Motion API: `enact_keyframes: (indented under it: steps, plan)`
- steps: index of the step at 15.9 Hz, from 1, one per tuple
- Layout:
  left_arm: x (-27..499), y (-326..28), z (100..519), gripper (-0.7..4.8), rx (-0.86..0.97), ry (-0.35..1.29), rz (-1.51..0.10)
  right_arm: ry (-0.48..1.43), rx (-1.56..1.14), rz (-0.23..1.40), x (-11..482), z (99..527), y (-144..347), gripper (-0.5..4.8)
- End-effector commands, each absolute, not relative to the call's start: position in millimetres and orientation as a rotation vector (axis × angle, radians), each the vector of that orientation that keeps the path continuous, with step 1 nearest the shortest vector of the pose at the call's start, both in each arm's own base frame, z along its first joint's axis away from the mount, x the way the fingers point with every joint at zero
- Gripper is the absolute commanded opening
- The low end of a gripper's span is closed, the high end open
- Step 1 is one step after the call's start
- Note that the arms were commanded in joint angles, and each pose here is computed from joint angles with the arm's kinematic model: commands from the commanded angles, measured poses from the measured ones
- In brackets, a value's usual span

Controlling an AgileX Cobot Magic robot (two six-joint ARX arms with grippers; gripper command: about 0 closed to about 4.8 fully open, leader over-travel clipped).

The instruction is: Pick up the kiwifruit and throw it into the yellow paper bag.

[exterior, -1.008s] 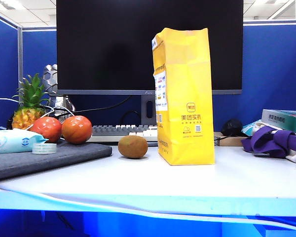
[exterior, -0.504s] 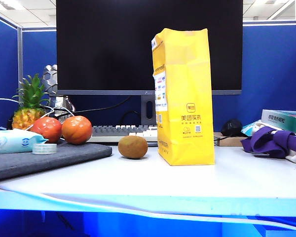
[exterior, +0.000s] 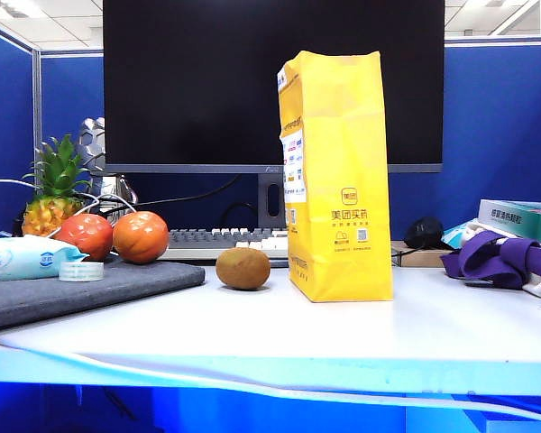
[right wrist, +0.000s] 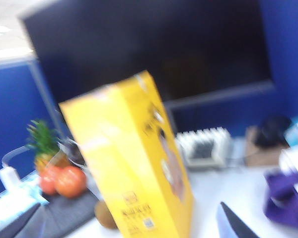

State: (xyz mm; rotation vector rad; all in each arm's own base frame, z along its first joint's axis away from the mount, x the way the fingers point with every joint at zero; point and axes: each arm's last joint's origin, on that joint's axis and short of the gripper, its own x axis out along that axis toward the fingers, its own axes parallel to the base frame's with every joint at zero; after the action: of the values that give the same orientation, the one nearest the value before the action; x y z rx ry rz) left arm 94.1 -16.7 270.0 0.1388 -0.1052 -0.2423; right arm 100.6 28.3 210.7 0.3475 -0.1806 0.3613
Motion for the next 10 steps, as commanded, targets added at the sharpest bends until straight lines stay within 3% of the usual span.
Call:
enact_keyframes:
  steps: [1,6,10]
  plan:
    - [93.2,-16.4,268.7,3.76,0.118,-0.075,-0.239,-0.178,0.401,0.364,100.5,211.0,28.0,4.79]
    - [92.2,-16.9,249.9,3.76,0.091,0.123,-0.269,-0.15,0.433,0.362,100.9,208.9,28.1,4.79]
    - [92.0,-16.9,248.7,3.76,0.091,0.136,-0.271,-0.146,0.433,0.361,101.0,208.5,28.1,4.79]
